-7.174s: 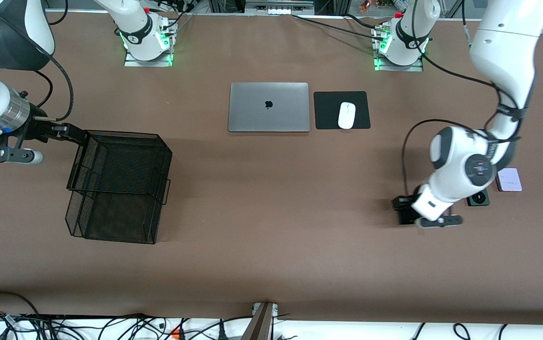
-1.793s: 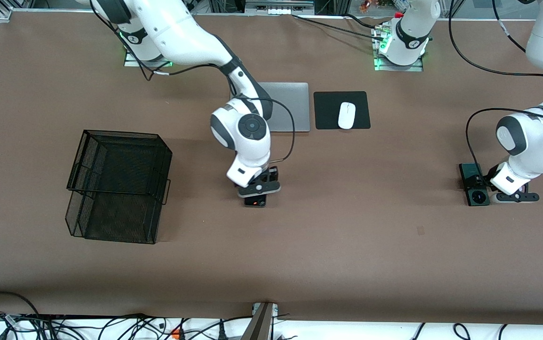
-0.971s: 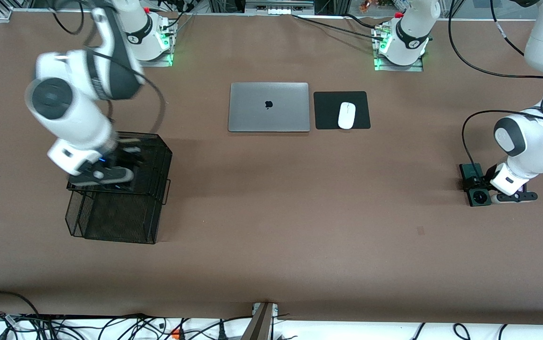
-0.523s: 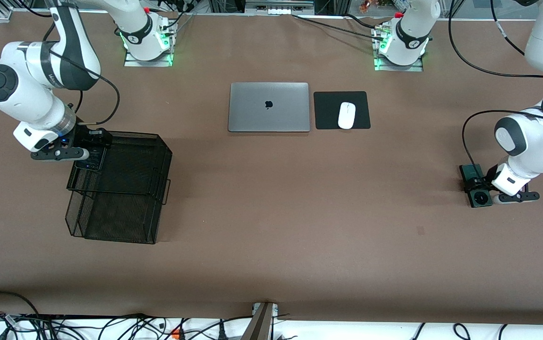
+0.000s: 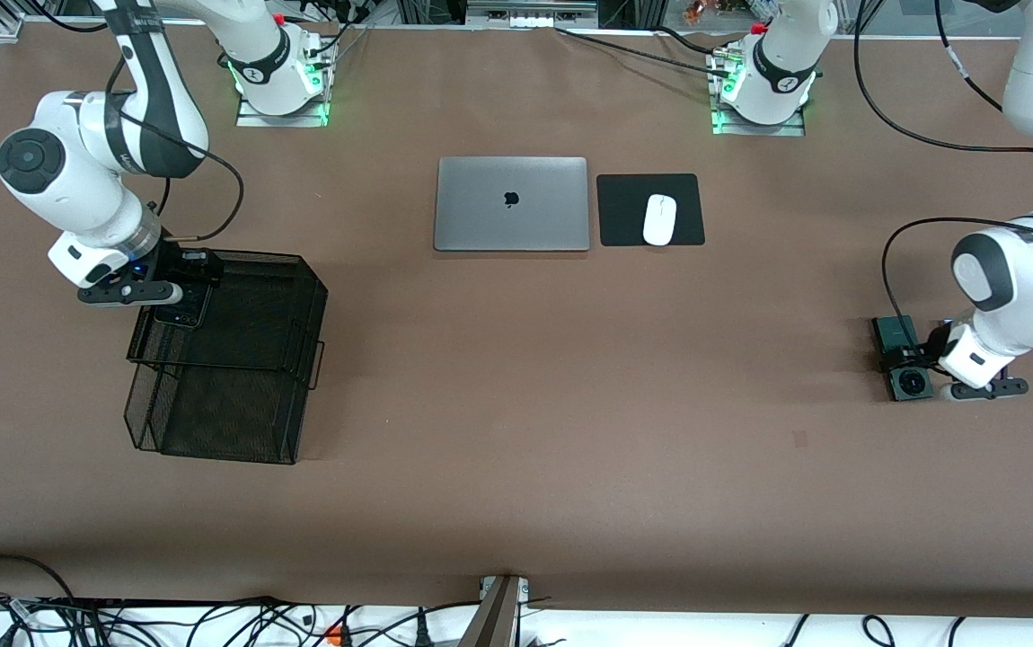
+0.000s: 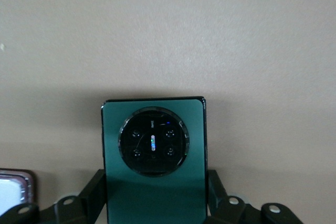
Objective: Place phones with both arms
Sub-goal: 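Carry the green phone to the middle while the right gripper leaves the basket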
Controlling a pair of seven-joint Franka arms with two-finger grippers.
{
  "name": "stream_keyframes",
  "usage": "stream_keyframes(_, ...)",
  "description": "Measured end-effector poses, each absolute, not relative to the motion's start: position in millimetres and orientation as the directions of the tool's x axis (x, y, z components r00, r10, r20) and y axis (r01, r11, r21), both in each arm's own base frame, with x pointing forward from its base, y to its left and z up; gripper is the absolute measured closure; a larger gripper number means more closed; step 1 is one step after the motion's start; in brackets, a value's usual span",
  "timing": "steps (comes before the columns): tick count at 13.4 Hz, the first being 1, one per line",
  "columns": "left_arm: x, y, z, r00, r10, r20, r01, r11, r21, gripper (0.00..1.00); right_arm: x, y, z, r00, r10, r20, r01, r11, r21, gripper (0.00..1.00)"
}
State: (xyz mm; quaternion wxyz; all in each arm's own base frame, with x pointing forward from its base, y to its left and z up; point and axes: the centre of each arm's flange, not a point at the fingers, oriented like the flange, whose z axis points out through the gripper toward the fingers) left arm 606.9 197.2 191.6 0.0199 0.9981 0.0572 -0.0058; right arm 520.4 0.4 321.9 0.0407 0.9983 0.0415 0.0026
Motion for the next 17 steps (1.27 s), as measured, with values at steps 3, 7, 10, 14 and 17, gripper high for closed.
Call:
stream_keyframes(3,622.8,179.0,205.6,0.996,0.080,-0.031,0.082,-0.995,0.050,0.20,520.5,-7.7,310.4,0.998,0.067,-0.018,0.069,-0.993,0.098,0.16)
stream_keyframes(7,654.4,87.0,223.1,0.999,-0.043,-0.027,-0.042,-0.998,0.054,0.20,521.1,-13.2,304.7,0.999,0.048,-0.020,0.049,-0.994,0.098,0.16)
stream_keyframes(10,661.6,-13.7,225.3,0.996,-0.089,-0.034,-0.087,-0.995,0.053,0.20,521.4,-13.4,305.2,0.999,0.040,-0.016,0.041,-0.995,0.091,0.02)
stream_keyframes(14,647.1,-159.4,231.8,0.998,-0.023,-0.052,-0.021,-0.999,0.043,0.20,524.5,-13.5,309.1,0.999,0.039,-0.005,0.039,-0.995,0.091,0.00)
stream_keyframes(17,626.0,-275.5,238.5,0.997,0.064,-0.050,0.066,-0.997,0.037,0.20,536.7,-12.9,327.3,0.999,0.040,0.028,0.037,-0.995,0.091,0.00)
